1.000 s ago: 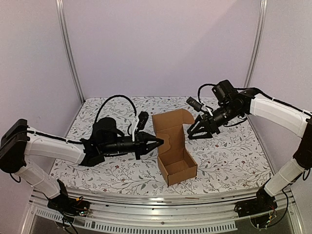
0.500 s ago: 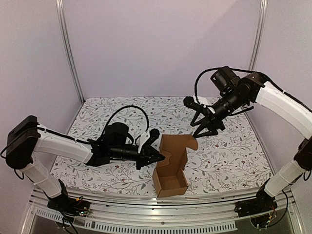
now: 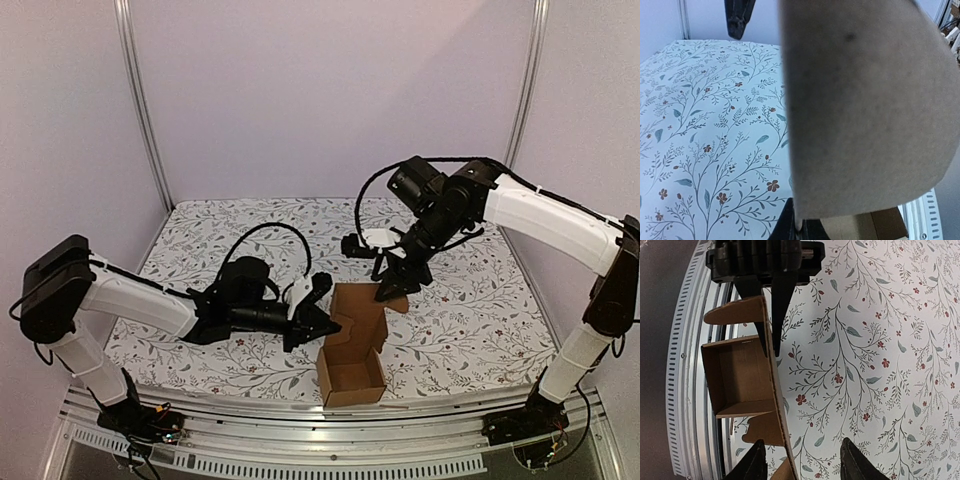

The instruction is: Fold the paper box

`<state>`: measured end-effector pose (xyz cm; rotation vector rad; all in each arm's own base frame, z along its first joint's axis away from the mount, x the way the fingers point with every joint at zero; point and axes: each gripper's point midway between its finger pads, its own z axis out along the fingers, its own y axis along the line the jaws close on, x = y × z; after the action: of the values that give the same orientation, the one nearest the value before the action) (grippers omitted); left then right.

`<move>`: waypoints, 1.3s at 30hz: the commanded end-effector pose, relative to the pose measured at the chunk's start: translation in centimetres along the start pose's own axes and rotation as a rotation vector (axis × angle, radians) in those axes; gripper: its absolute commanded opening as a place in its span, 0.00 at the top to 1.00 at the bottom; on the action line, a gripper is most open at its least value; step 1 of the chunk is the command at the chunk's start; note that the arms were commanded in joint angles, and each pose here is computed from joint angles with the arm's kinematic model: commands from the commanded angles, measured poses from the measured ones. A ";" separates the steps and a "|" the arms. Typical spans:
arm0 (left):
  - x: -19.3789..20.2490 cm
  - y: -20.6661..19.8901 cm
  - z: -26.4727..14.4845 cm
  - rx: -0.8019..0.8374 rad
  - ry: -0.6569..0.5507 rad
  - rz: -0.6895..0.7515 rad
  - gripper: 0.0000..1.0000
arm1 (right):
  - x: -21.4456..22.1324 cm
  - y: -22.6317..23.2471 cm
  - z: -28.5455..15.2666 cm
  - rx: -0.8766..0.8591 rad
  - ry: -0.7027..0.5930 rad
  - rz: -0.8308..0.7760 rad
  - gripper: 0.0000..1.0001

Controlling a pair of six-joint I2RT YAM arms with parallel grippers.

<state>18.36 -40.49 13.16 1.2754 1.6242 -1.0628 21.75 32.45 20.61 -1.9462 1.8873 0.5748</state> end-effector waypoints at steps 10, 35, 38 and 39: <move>0.8 1.5 -0.5 -0.133 -0.020 0.039 0.69 | -1.5 0.4 0.7 0.071 0.063 -0.083 0.99; 1.5 1.0 -12.3 -0.445 -0.197 -0.119 0.49 | -0.7 9.1 6.1 0.152 0.200 -0.300 0.93; 1.4 1.2 -13.4 -0.484 -0.223 -0.130 0.49 | 0.0 10.7 7.1 0.130 0.225 -0.331 0.86; 1.5 1.4 -13.7 -0.497 -0.227 -0.134 0.49 | 0.3 11.1 7.5 0.122 0.236 -0.338 0.84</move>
<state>17.77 -28.42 16.58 0.7806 1.6390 -0.8299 12.32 35.96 15.07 -2.2254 1.6412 0.1252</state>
